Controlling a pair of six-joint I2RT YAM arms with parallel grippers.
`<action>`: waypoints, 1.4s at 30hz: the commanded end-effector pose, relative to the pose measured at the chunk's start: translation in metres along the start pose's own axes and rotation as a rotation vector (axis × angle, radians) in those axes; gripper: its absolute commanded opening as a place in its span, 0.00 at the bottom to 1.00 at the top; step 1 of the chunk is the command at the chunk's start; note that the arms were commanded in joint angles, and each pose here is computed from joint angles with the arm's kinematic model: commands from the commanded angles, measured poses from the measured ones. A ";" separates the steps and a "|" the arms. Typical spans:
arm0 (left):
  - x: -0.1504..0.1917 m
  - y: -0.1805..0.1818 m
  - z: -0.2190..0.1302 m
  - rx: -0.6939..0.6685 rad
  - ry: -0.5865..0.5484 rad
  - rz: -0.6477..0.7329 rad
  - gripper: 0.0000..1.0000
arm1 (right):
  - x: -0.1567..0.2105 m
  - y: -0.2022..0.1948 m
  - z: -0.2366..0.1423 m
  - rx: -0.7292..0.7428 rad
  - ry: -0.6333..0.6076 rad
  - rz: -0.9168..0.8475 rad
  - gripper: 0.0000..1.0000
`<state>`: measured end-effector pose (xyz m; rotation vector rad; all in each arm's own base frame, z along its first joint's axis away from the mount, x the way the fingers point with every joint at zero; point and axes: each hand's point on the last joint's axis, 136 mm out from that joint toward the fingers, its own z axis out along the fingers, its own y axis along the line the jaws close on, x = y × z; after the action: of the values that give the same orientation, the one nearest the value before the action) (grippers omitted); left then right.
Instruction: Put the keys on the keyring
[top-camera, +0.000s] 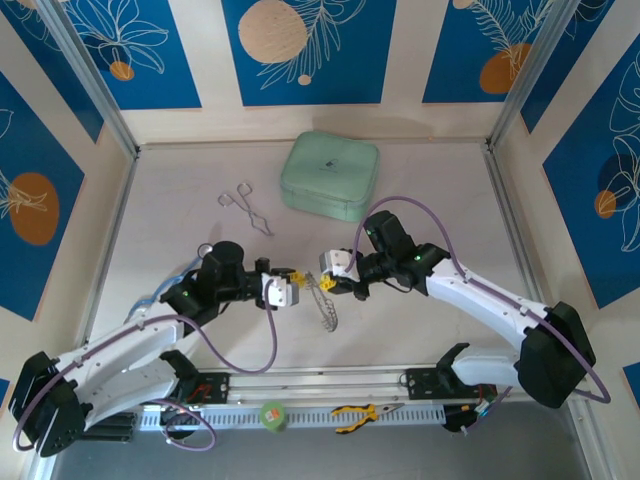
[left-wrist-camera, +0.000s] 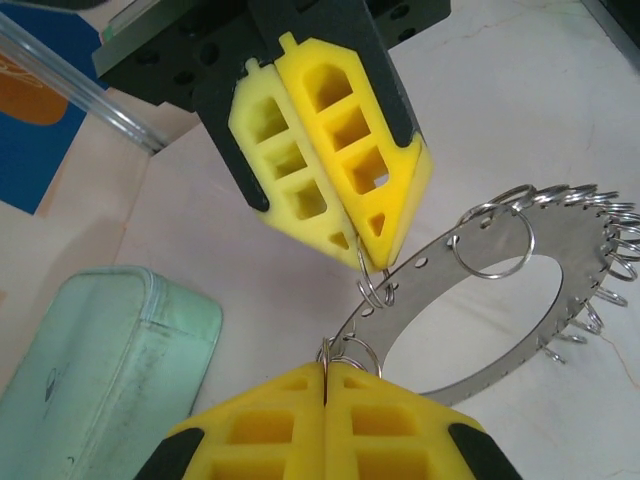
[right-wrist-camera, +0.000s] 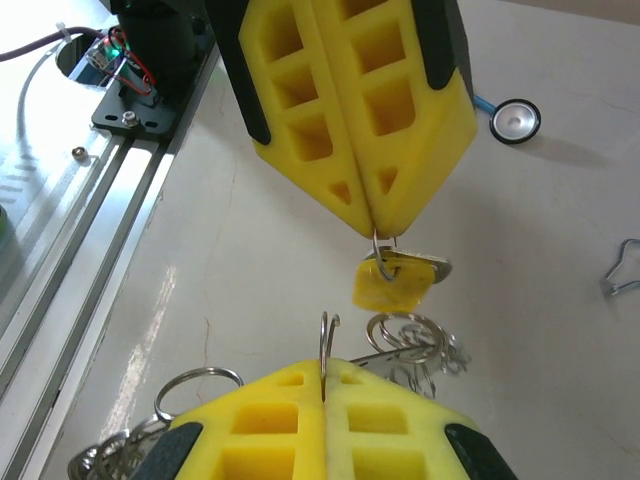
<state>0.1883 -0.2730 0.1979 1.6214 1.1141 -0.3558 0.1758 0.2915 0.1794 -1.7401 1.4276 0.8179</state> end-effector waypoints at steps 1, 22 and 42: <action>-0.011 0.004 0.000 -0.009 -0.061 0.069 0.00 | -0.010 0.001 -0.002 -0.015 -0.038 -0.051 0.00; -0.028 -0.003 -0.005 -0.007 -0.179 0.079 0.00 | -0.014 0.006 0.000 -0.033 -0.094 -0.126 0.00; -0.018 -0.006 -0.002 -0.013 -0.133 0.151 0.00 | -0.021 0.009 0.001 -0.068 -0.111 -0.154 0.00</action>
<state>0.1768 -0.2800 0.2081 1.6218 0.9215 -0.3567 0.1670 0.2973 0.1840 -1.7957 1.2553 0.8444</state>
